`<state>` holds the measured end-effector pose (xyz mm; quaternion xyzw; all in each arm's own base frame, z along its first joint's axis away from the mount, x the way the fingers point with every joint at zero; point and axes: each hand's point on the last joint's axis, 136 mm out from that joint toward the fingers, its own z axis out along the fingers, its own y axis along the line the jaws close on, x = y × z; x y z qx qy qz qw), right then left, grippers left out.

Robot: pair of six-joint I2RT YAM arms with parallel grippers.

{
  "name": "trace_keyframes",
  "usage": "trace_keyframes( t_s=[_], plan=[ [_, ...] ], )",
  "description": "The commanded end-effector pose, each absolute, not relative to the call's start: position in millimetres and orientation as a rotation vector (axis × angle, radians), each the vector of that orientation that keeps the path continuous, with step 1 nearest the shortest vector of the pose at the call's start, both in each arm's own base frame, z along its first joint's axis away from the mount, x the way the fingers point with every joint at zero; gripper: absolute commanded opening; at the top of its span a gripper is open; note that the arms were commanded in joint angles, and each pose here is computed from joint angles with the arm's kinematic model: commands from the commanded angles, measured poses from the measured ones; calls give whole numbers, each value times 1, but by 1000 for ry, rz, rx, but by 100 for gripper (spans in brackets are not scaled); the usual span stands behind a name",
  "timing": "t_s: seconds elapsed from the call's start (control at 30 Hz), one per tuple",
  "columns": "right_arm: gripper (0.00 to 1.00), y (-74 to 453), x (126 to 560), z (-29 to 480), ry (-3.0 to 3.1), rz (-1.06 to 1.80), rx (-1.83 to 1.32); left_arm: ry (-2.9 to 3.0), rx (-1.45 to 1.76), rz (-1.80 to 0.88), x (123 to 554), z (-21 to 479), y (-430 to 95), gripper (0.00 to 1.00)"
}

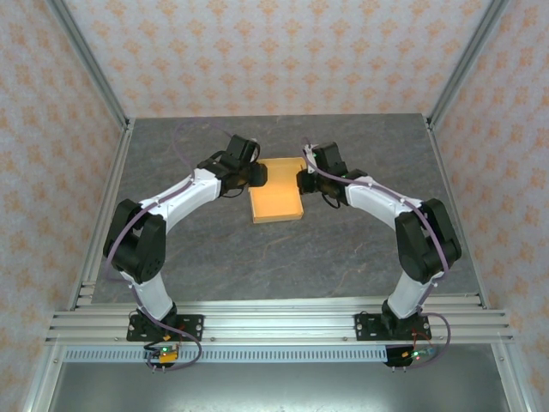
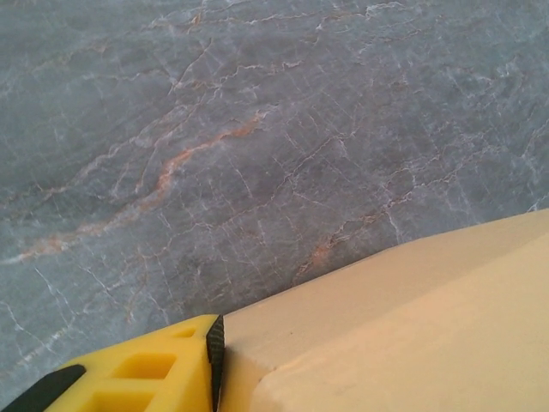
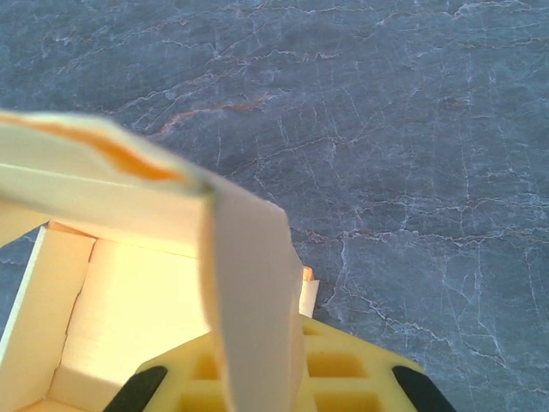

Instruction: Fold the paper box

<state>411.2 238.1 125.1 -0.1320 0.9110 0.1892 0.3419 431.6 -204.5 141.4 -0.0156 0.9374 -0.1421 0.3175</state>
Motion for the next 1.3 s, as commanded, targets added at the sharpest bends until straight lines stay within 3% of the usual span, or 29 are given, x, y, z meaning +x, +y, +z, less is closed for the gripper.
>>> trace_keyframes(
  t_s=[0.0,0.4,0.93,1.03,1.13,1.27],
  plan=[
    [8,247,412,129,2328,490,-295,2477,-268,-510,429,136,-211,39],
    [2,244,396,121,2306,462,-302,2402,-559,-693,413,131,-229,45],
    [2,233,367,111,2270,460,-281,2387,-414,-729,390,126,-253,44],
    [2,227,360,110,2229,470,-263,2345,-343,-722,379,124,-252,50],
    [2,220,355,106,2215,452,-265,2282,-276,-762,373,134,-252,66],
    [2,218,354,105,2193,440,-279,2228,-154,-776,365,155,-252,75]
  ],
)
